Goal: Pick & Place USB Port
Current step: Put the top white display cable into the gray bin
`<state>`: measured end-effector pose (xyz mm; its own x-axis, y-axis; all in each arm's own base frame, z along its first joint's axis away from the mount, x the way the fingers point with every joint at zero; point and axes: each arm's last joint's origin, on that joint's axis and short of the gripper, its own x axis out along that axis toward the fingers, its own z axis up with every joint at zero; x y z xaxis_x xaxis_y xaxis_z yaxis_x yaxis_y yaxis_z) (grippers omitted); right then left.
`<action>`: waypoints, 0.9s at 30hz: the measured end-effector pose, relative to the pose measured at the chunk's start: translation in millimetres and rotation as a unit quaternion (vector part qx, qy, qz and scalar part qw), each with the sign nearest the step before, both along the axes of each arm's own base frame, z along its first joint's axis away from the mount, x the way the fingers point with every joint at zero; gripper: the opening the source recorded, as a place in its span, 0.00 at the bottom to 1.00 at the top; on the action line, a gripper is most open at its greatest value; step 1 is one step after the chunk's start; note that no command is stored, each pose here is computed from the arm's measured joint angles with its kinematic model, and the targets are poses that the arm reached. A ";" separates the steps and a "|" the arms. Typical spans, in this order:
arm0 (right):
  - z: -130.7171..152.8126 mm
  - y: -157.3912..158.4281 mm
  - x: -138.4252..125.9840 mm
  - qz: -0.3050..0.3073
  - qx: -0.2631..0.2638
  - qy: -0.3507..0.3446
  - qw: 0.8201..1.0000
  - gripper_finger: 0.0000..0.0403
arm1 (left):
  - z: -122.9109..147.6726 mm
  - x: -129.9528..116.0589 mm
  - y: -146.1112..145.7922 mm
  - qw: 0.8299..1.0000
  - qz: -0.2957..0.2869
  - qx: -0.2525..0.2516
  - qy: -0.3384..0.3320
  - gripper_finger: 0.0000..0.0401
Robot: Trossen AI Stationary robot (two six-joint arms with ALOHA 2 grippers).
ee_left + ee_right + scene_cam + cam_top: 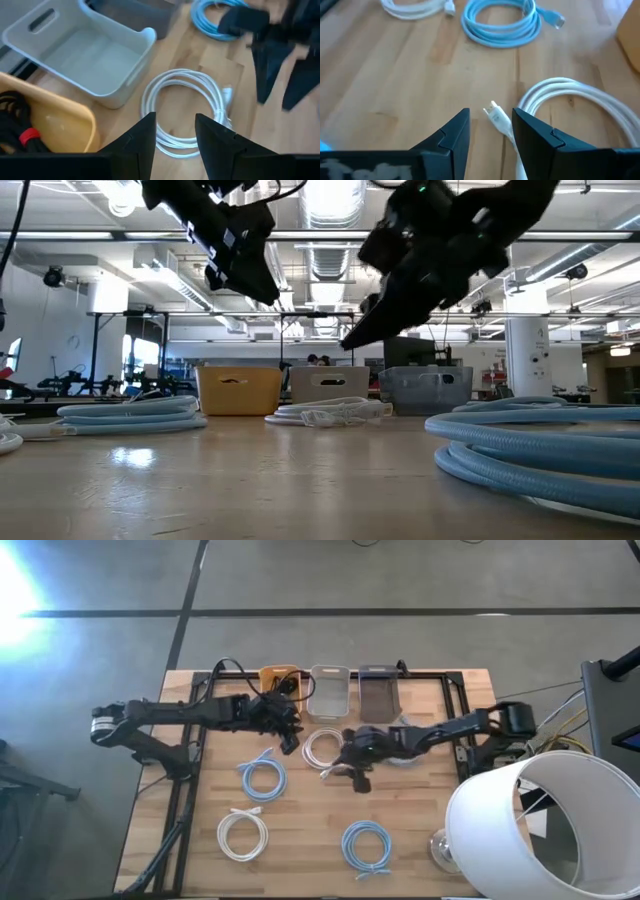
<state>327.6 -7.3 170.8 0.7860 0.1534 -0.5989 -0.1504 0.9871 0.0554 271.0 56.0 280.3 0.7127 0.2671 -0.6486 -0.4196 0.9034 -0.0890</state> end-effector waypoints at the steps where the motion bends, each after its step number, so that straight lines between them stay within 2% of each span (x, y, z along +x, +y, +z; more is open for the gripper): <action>1: -3.5 -1.7 5.8 -0.002 0.000 0.006 1.000 0.35 | 0.0 -0.1 0.3 1.000 0.004 0.003 0.000 0.35; 6: -24.0 -6.2 29.3 -0.006 -0.009 0.072 0.997 0.35 | 0.1 -0.2 0.6 1.000 0.009 0.007 0.001 0.35; 12: -39.4 -11.9 43.3 -0.073 -0.069 0.159 0.982 0.32 | 0.1 -0.2 0.7 1.000 0.009 0.007 0.001 0.35; 17: -42.1 -12.6 50.8 -0.078 -0.074 0.167 0.980 0.31 | 0.0 -0.1 0.7 1.000 0.006 0.011 0.003 0.35; 22: -31.7 -2.7 51.6 -0.052 -0.089 0.156 0.982 0.31 | 0.0 -0.1 0.7 1.000 0.004 0.013 0.003 0.35; 24: -23.4 0.9 50.4 -0.052 -0.107 0.141 0.983 0.31 | 0.0 -0.1 0.7 1.000 0.004 0.013 0.003 0.35; 27: -16.0 -1.7 47.2 -0.086 -0.143 0.127 0.978 0.31 | 0.3 0.2 0.7 1.000 0.004 0.014 0.001 0.35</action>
